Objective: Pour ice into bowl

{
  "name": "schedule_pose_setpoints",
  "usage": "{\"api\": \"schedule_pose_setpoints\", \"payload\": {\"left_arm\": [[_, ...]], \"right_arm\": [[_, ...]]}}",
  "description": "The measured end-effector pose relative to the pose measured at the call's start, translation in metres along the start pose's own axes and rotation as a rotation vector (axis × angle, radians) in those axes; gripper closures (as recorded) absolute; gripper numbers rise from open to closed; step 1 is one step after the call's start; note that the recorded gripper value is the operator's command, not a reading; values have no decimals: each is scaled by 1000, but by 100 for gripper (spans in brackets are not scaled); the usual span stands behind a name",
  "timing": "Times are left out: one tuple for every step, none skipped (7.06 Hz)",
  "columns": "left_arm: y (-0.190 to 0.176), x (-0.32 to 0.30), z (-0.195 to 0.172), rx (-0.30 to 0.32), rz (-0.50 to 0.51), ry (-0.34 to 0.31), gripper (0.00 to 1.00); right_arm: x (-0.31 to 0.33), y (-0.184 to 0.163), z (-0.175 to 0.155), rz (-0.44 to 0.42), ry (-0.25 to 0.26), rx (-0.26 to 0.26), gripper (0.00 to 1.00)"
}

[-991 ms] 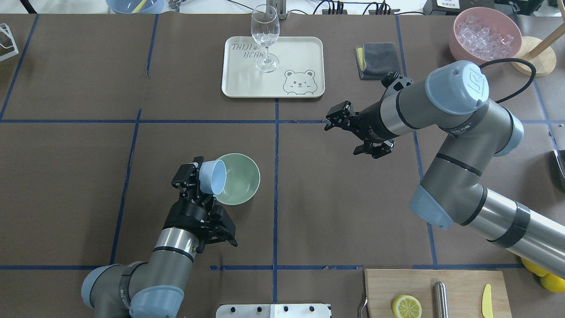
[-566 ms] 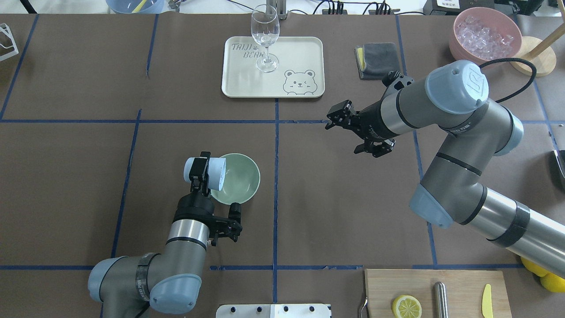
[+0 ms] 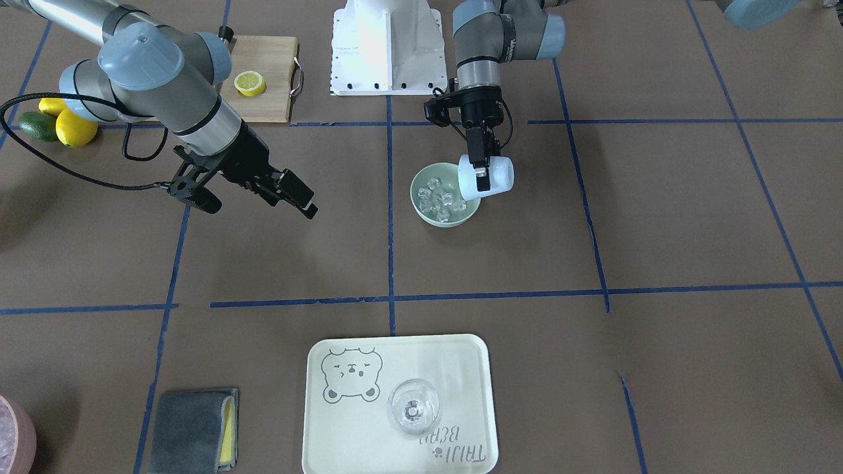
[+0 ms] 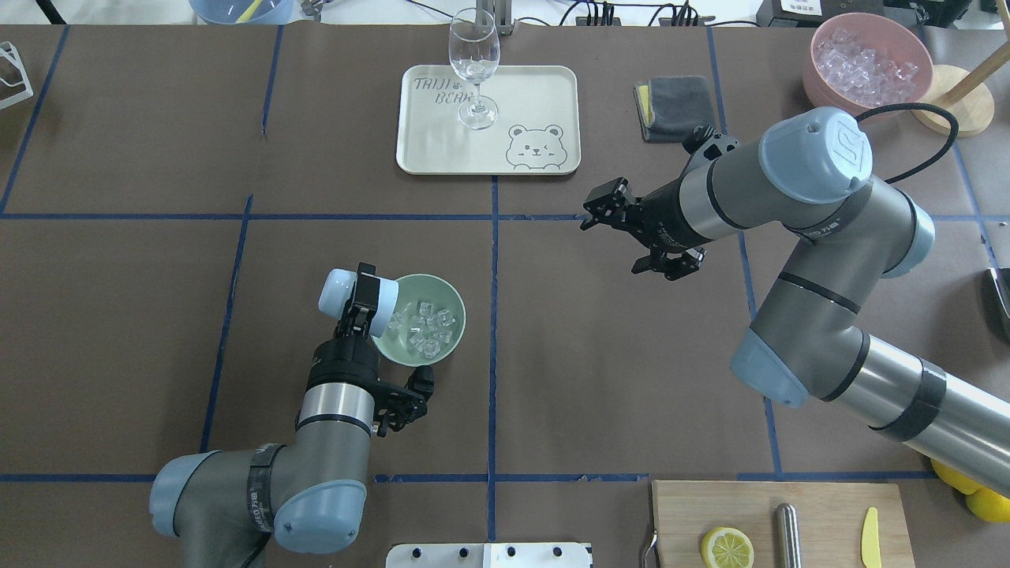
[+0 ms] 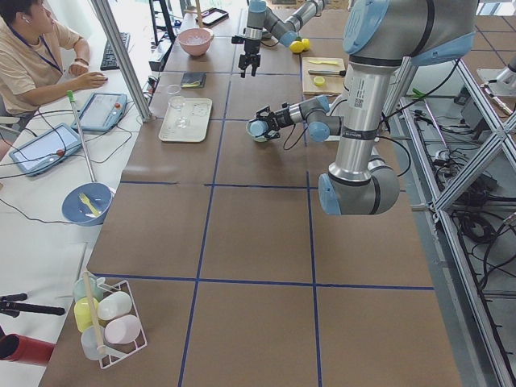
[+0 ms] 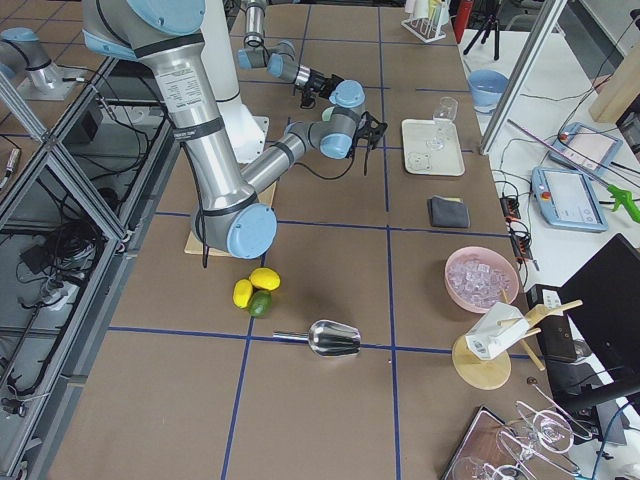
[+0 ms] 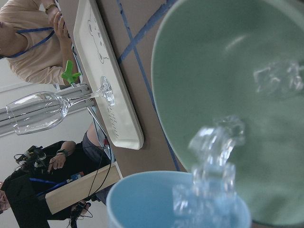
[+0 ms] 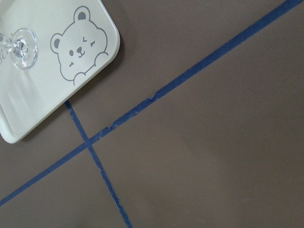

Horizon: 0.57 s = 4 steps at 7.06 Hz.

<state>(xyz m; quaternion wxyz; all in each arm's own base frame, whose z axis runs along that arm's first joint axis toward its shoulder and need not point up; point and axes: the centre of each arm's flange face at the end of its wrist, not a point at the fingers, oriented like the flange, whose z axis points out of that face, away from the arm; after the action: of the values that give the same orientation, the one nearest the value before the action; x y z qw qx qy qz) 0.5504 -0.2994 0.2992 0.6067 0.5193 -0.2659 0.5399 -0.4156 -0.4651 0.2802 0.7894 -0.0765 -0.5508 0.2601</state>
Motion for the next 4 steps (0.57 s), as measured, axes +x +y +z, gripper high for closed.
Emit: {"api": "schedule_pose_setpoints", "payload": {"left_arm": [[1,-1,0,-1,6,1,100],[0,0,0,0,1,2,100],[1,0,0,-1,-37,3,100],[3,-1,2,4,-139,17,100]], "right_arm": [[0,0,0,0,0,0,0],[1,0,1,0,2,0,0],[1,0,1,0,2,0,0],[1,0,1,-1,2,0,0]]}}
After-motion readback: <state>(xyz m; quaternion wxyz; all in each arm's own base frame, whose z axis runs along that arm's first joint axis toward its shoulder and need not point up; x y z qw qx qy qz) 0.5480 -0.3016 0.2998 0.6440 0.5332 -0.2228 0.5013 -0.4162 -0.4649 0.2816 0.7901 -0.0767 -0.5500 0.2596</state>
